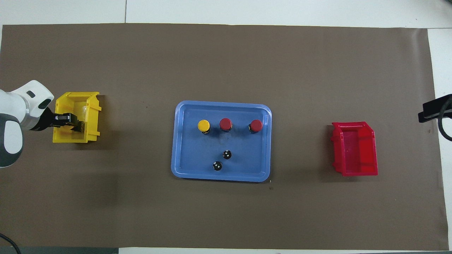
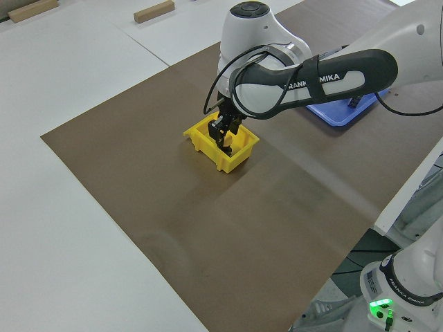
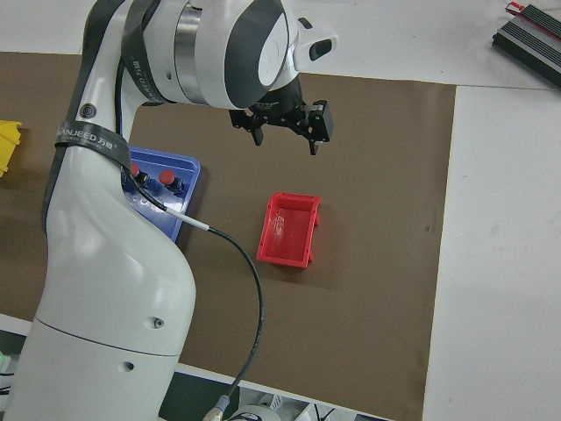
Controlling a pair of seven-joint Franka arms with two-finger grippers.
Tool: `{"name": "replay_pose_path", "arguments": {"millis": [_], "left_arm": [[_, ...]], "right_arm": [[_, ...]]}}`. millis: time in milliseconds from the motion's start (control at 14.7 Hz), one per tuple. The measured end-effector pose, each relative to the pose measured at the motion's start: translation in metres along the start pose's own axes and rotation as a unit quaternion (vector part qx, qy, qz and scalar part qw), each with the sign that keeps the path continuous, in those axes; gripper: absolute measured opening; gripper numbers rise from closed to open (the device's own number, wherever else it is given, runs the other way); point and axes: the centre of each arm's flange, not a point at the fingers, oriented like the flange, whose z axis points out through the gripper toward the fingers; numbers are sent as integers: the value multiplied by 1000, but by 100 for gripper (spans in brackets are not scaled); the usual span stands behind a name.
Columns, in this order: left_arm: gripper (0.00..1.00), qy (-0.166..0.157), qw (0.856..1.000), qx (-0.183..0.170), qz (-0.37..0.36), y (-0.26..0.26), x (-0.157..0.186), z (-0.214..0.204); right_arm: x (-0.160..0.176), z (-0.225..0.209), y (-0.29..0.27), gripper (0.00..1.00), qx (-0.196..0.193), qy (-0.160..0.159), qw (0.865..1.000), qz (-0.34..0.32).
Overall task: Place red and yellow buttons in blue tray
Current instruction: 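Lift the yellow button with the left gripper while the right gripper withdraws, then carry the yellow button into the tray with the left gripper and release it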
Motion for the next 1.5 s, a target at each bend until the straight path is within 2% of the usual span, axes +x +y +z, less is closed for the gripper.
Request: {"name": "replay_pose_path", "arguments": {"millis": [205, 341, 545, 682, 886, 955, 1091, 1364, 1500], "left_arm": [[58, 1, 1000, 0, -1, -1, -1, 3], [41, 1, 1000, 0, -1, -1, -1, 3], [41, -10, 1000, -1, 1, 1, 0, -2], [41, -35, 999, -3, 5, 6, 7, -40], [41, -55, 998, -4, 23, 34, 15, -148], [41, -54, 998, -2, 22, 55, 13, -176], [41, -42, 999, 3, 0, 128, 7, -191], [41, -26, 999, -22, -16, 286, -25, -147], [41, -24, 999, -24, -8, 340, -39, -109]], "right_arm": [[0, 1, 2, 100, 0, -2, 1000, 1], [0, 2, 3, 100, 0, -2, 1000, 2], [0, 3, 1, 100, 0, -3, 1000, 1], [0, 3, -3, 100, -1, -3, 1000, -3], [0, 3, -12, 100, -2, -4, 1000, -11], [0, 3, -14, 100, -2, -4, 1000, -13], [0, 3, -15, 100, -2, -4, 1000, -14], [0, 4, -15, 100, -2, -4, 1000, -14], [0, 4, -15, 100, -2, -4, 1000, -14]]}}
